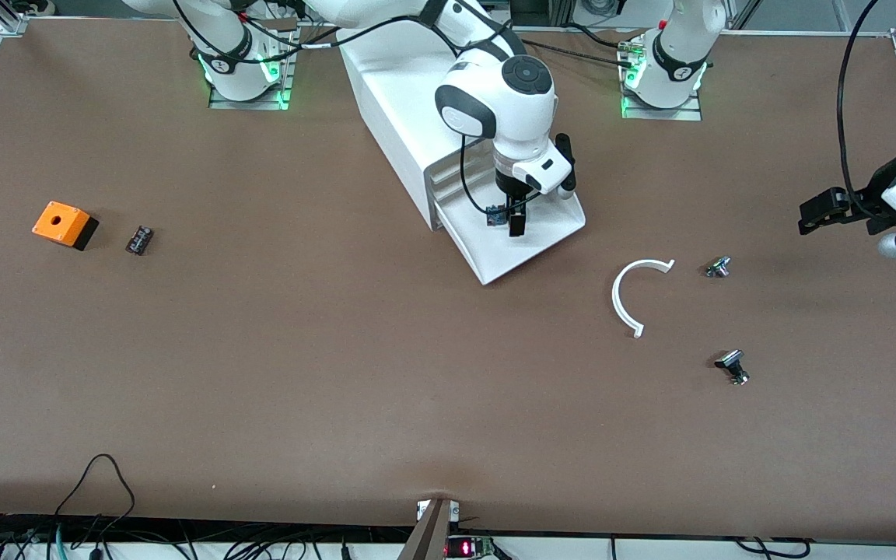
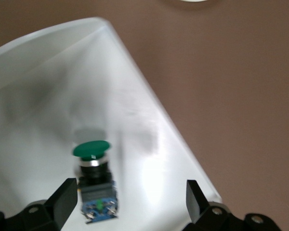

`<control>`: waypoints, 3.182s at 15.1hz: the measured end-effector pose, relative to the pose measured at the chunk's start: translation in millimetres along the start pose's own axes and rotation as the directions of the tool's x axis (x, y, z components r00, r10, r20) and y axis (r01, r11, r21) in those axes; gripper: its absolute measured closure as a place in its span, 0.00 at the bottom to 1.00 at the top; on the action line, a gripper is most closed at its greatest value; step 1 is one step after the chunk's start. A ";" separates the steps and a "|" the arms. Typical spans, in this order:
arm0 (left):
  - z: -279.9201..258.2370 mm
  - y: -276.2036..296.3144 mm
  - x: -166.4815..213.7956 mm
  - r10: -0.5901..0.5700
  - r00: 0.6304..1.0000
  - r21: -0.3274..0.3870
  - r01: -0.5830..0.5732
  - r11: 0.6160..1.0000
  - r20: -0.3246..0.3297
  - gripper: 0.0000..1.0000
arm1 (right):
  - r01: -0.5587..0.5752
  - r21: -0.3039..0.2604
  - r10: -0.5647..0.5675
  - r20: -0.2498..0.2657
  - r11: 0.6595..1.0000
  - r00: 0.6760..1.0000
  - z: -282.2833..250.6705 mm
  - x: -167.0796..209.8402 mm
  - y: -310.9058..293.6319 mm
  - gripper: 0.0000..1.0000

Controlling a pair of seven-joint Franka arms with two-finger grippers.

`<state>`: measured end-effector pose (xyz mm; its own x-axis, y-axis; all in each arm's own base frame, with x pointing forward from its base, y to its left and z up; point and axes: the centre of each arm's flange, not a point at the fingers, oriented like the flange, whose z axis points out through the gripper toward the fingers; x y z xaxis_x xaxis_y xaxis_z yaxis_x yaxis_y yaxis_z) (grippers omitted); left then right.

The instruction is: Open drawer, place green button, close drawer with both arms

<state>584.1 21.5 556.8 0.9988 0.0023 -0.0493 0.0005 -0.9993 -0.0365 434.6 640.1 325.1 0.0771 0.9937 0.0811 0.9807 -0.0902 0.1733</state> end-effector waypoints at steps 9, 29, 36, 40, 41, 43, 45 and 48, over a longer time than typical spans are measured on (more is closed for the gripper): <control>109.8 48.6 37.8 -0.176 0.983 -0.081 0.181 0.980 0.055 0.00 | -0.427 -0.090 0.431 0.031 0.900 0.902 -87.1 -141.4 175.3 0.00; 347.3 335.2 -89.1 -0.282 0.917 -0.193 0.342 0.920 0.282 0.00 | -0.983 -0.062 0.980 0.094 -0.171 -0.176 -227.0 -579.6 292.2 0.00; 347.5 378.0 -173.1 -0.134 0.926 -0.118 0.186 0.975 0.353 0.00 | -0.998 -0.047 0.985 0.167 0.046 0.037 -245.0 -582.9 271.4 0.00; 356.5 383.7 -191.4 -0.111 0.923 -0.098 0.157 0.983 0.368 0.00 | -0.986 -0.039 0.972 0.179 0.164 0.155 -243.2 -628.2 273.8 0.00; 356.2 383.5 -191.1 -0.111 0.923 -0.098 0.157 0.983 0.368 0.00 | -0.992 -0.045 0.976 0.187 0.122 0.111 -243.4 -623.8 271.9 0.00; 350.6 379.9 -183.3 -0.123 0.927 -0.108 0.171 0.979 0.354 0.00 | -0.997 -0.070 0.978 0.207 -0.010 -0.024 -246.3 -610.5 264.2 0.00; 327.3 358.3 -148.2 -0.184 0.935 -0.149 0.237 0.960 0.302 0.00 | -0.997 -0.076 0.976 0.213 -0.033 -0.049 -251.3 -607.6 256.0 0.00; 270.4 291.6 -76.6 -0.337 0.924 -0.241 0.374 0.895 0.183 0.00 | -0.998 -0.067 0.976 0.219 0.006 -0.009 -256.2 -622.4 250.8 0.00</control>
<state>494.4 -260.2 280.1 0.9132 0.3453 -0.2163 0.3862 -0.9027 0.1897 586.6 -18.0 569.6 0.9955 -0.0824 -0.0466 -0.0831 -0.9964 -0.0142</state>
